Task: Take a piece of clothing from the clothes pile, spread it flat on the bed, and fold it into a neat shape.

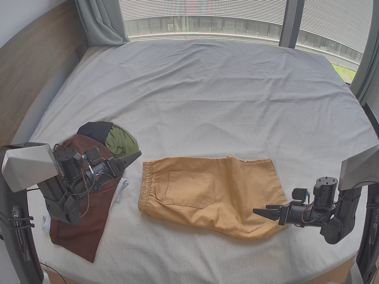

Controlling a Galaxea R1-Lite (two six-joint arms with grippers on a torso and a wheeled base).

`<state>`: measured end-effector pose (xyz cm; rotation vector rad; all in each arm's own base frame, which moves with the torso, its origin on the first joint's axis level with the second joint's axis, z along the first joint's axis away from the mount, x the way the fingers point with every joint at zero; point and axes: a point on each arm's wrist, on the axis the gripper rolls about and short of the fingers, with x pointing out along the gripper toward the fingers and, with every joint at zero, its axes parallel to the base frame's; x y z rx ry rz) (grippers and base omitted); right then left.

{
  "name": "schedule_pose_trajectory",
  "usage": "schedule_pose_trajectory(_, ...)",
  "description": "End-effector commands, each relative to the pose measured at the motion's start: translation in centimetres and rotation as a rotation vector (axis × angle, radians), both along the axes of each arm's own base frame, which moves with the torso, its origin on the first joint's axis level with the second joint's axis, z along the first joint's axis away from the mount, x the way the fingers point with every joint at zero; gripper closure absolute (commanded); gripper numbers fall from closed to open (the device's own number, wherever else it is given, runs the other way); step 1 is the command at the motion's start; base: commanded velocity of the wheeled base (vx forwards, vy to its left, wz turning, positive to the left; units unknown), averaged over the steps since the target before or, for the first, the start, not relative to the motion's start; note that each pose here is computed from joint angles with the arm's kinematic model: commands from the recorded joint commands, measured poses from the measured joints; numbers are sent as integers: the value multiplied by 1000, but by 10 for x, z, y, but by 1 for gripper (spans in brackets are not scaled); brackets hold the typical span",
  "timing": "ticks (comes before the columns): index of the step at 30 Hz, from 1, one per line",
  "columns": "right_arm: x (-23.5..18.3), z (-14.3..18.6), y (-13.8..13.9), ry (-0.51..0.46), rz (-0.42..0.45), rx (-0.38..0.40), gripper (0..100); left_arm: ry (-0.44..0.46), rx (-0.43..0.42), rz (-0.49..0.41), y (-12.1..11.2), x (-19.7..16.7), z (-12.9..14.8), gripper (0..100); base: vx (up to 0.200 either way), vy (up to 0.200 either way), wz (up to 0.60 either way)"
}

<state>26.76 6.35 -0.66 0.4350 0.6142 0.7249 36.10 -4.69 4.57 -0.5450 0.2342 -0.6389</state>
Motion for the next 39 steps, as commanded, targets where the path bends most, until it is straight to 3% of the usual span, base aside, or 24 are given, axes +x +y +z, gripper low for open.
schedule_pose_trajectory(1,2,25,6,-104,24,18,0,-5,2,3,1,-1,1,0,0,0,0)
schedule_pose_trajectory(11,0,24,6,-94,27,16,0,-6,20,-17,3,-2,-2,0,0,0,0)
schedule_pose_trajectory(15,-1,24,8,-96,35,17,0,37,17,-46,2,-8,-10,0,0,0,0)
schedule_pose_trajectory(22,-1,25,8,-99,34,17,0,129,21,-85,4,-5,-46,0,0,0,0)
schedule_pose_trajectory(39,1,22,7,-92,29,15,0,262,31,-114,-5,-10,-93,0,0,0,0)
